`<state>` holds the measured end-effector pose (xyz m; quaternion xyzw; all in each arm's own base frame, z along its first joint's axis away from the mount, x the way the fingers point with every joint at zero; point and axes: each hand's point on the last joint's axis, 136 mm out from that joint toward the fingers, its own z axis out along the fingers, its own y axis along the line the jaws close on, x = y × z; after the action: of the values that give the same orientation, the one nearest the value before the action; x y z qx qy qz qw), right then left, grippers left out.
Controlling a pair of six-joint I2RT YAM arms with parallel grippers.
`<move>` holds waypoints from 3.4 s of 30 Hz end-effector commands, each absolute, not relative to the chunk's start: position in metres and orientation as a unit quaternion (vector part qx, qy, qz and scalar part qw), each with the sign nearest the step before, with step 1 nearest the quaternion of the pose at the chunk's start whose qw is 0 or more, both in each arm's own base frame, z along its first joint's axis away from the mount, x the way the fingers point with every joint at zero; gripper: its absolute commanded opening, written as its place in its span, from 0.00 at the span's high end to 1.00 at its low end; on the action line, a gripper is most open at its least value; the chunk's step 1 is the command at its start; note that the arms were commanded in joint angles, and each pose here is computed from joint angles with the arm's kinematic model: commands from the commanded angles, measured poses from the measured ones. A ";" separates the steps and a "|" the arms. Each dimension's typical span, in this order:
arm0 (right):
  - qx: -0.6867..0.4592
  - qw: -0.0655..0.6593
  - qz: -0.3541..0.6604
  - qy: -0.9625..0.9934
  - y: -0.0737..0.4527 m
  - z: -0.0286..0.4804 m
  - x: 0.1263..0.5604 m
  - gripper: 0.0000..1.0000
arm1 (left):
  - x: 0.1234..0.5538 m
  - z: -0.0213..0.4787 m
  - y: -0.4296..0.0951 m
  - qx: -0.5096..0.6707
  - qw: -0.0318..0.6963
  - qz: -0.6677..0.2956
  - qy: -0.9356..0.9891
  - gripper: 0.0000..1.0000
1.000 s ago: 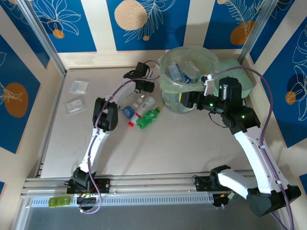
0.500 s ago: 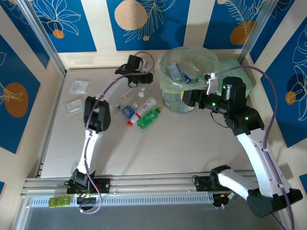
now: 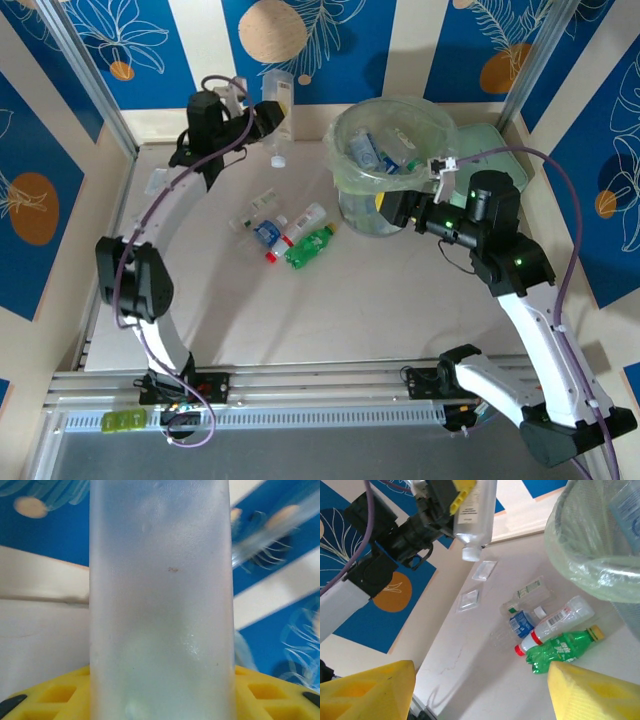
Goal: Put the plastic bottles in the bin
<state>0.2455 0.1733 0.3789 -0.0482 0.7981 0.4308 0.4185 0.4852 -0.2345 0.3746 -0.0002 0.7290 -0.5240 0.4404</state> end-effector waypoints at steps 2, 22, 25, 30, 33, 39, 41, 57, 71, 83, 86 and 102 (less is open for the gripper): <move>-0.061 0.401 0.496 0.768 0.192 0.390 0.237 0.28 | 0.421 0.426 -0.259 0.049 0.402 -0.667 0.625 0.49; -0.081 0.448 0.555 0.696 0.199 0.444 0.270 0.00 | 0.257 0.440 -0.350 0.199 0.259 -0.763 0.558 0.52; -0.119 0.426 0.595 0.671 0.211 0.454 0.263 0.02 | 0.253 0.440 -0.355 0.207 0.254 -0.762 0.558 0.53; -0.120 0.419 0.618 0.654 0.216 0.459 0.263 0.07 | 0.250 0.442 -0.357 0.212 0.251 -0.764 0.555 0.54; -0.100 0.407 0.630 0.654 0.214 0.458 0.269 0.13 | 0.247 0.443 -0.360 0.216 0.244 -0.766 0.554 0.54; -0.090 0.393 0.638 0.656 0.219 0.455 0.271 0.28 | 0.244 0.445 -0.361 0.211 0.230 -0.782 0.539 0.54; -0.082 0.396 0.630 0.663 0.219 0.451 0.272 0.32 | 0.244 0.442 -0.362 0.213 0.227 -0.782 0.540 0.54; -0.073 0.410 0.597 0.686 0.213 0.445 0.268 0.49 | 0.238 0.430 -0.361 0.217 0.226 -0.768 0.559 0.33; -0.017 0.482 0.522 0.703 0.156 0.475 0.290 0.53 | 0.281 0.403 -0.267 0.174 0.429 -0.521 0.717 0.14; 0.083 0.544 0.342 0.762 0.080 0.481 0.393 0.57 | 0.276 0.350 -0.224 0.182 0.507 -0.359 0.762 0.14; 0.087 0.555 0.253 0.788 0.059 0.473 0.421 0.58 | 0.274 0.349 -0.223 0.185 0.509 -0.356 0.762 0.14; 0.008 0.505 -0.020 0.863 0.060 0.396 0.508 0.57 | 0.272 0.347 -0.219 0.176 0.523 -0.348 0.758 0.13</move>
<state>0.5079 0.0620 0.3953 0.0389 0.8607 0.0531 0.5049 0.2744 -0.2193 0.3391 0.1717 0.7690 -0.3495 0.5069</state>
